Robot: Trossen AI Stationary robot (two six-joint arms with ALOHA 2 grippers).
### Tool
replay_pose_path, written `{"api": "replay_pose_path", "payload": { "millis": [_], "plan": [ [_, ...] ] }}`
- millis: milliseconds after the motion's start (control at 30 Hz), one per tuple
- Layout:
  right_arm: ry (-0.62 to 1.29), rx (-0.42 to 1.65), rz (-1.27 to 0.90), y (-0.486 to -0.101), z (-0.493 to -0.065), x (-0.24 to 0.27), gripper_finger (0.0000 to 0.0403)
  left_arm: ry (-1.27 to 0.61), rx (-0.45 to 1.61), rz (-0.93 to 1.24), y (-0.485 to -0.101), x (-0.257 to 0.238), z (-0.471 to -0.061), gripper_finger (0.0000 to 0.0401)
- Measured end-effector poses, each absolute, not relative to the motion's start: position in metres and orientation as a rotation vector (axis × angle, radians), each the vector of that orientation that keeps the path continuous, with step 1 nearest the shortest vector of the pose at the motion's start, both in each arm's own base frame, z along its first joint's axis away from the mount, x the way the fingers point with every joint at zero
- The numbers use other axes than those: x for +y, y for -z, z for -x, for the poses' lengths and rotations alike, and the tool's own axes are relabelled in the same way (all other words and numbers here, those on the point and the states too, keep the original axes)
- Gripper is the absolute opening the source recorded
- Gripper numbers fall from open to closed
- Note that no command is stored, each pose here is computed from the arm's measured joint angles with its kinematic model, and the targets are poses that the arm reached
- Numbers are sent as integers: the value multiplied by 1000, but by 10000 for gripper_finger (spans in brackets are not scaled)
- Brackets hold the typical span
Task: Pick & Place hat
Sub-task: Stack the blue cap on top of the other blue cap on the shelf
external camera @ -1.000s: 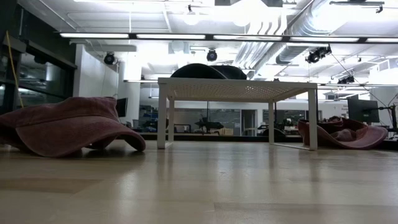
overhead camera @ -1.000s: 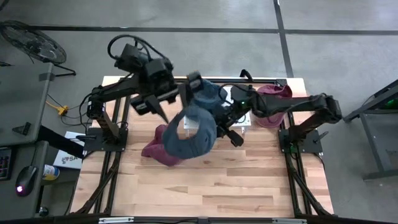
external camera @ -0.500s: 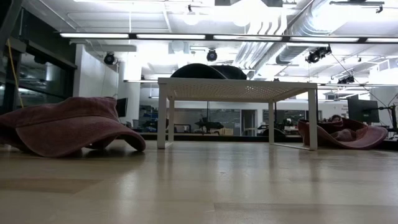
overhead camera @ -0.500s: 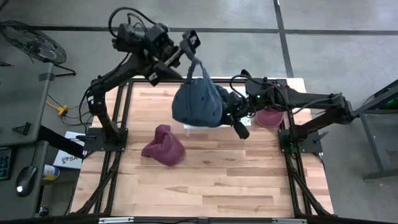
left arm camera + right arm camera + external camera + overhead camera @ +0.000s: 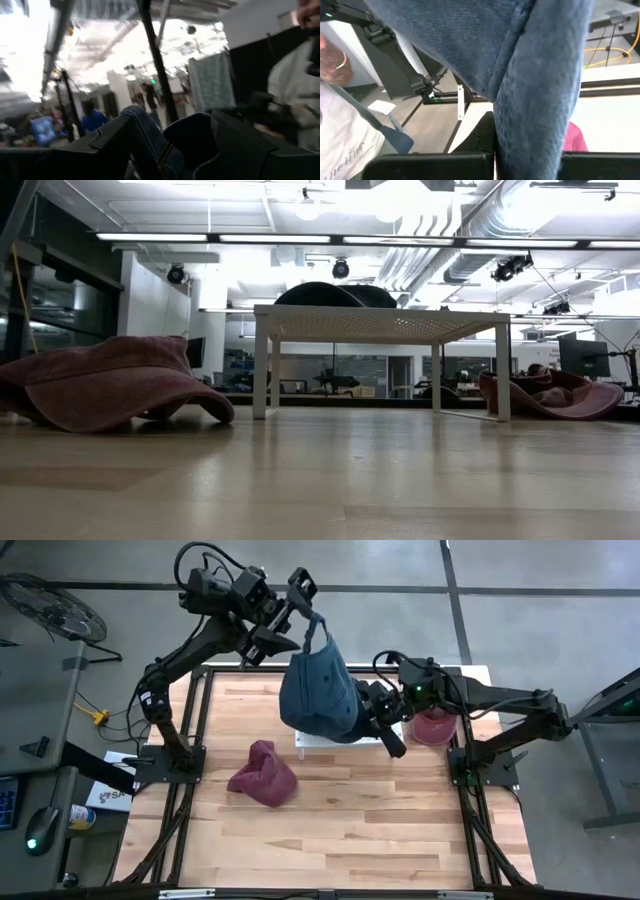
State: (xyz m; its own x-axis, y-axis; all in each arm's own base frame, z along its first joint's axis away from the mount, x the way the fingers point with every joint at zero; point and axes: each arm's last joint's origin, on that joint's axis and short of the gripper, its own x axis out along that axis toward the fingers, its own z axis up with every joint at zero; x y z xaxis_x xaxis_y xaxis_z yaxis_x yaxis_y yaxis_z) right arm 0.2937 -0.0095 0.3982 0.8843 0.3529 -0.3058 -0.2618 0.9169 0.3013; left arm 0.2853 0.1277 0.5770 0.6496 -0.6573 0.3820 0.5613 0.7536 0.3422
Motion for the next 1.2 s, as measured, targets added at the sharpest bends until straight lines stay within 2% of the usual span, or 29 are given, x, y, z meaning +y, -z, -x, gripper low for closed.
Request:
{"api": "replay_pose_path", "payload": {
  "millis": [433,667,1000,1200],
  "plan": [
    [-310,360,-296,-407,-278,-7,4,758,-403,-186,-573,130,-286,257],
    [-334,296,-287,-415,-277,-4,4,821,-242,-94,-561,134,-293,257],
    [-352,259,-253,-423,-269,9,4,574,-183,-69,-542,174,-291,257],
    [-248,213,-202,-430,-261,8,4,501,-171,-43,-542,197,-276,257]
  ]
}}
